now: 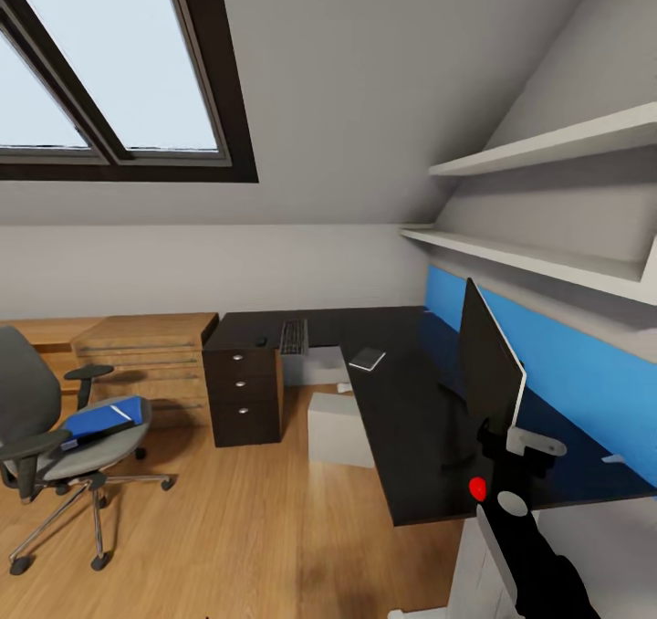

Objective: In the bedroom, organize the workspace by keeping the computer under the desk, ensuring the monitor is on the desk, placing the keyboard on the desk next to the monitor, placing the mouse on the desk next to the keyboard, moving the folder from the swivel chair onto the desk next to the mouse, stacking the notebook on top of the folder with the pen on top of the notebook, and positioning the swivel chair next to the desk.

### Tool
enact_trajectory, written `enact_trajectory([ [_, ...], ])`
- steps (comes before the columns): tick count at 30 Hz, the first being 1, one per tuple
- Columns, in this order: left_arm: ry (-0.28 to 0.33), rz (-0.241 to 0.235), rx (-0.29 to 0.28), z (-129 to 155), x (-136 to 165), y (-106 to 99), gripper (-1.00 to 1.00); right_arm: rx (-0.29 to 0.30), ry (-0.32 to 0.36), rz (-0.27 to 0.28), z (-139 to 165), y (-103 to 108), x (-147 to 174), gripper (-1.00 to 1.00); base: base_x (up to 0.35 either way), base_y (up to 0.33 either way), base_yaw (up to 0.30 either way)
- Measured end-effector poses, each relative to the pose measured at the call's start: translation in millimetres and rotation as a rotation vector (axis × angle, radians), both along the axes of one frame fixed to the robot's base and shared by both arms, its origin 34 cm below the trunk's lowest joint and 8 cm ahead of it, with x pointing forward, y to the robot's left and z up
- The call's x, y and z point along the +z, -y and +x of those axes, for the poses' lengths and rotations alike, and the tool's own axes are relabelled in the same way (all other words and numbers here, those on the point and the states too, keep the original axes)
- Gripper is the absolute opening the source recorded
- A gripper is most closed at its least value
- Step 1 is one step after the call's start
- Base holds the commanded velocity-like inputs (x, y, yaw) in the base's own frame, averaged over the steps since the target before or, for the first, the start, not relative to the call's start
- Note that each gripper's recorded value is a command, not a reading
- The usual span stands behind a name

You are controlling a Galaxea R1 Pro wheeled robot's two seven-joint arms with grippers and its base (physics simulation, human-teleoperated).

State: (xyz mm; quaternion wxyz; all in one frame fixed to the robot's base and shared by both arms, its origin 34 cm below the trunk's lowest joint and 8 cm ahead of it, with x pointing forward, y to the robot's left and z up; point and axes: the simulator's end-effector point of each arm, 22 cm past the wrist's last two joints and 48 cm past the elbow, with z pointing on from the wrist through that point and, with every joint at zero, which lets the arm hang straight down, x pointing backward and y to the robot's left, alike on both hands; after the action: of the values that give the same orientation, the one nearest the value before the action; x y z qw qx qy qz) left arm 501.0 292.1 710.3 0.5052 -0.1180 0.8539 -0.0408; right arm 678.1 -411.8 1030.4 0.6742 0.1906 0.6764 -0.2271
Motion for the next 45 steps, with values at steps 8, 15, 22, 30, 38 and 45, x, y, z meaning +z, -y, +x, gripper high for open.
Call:
enact_trajectory([
  [8,0.004,0.000,0.000,0.9,1.5,-0.1,1.00,0.001,0.003,0.001,-0.3,-0.1,1.8,1.00,0.000,0.000,-0.063],
  [15,0.009,0.001,0.000,1.9,3.1,0.0,1.00,0.002,0.002,0.001,-0.7,-0.3,1.7,1.00,0.000,0.000,-0.069],
  [22,0.013,0.001,-0.001,2.7,4.5,0.0,1.00,0.002,0.002,0.002,-1.1,-0.3,1.8,1.00,0.000,0.000,-0.025],
  [30,0.017,0.001,-0.001,3.7,6.1,0.0,1.00,0.002,0.005,0.002,-1.5,-0.4,3.4,1.00,0.000,0.000,-0.059],
  [38,0.022,0.001,-0.001,4.6,7.7,0.0,1.00,0.002,0.009,0.002,-2.0,-0.4,5.8,1.00,0.000,0.000,-0.068],
  [45,0.025,0.001,-0.001,5.3,9.0,0.0,1.00,0.002,0.013,0.002,-2.4,-0.4,7.9,1.00,0.000,0.000,-0.054],
])
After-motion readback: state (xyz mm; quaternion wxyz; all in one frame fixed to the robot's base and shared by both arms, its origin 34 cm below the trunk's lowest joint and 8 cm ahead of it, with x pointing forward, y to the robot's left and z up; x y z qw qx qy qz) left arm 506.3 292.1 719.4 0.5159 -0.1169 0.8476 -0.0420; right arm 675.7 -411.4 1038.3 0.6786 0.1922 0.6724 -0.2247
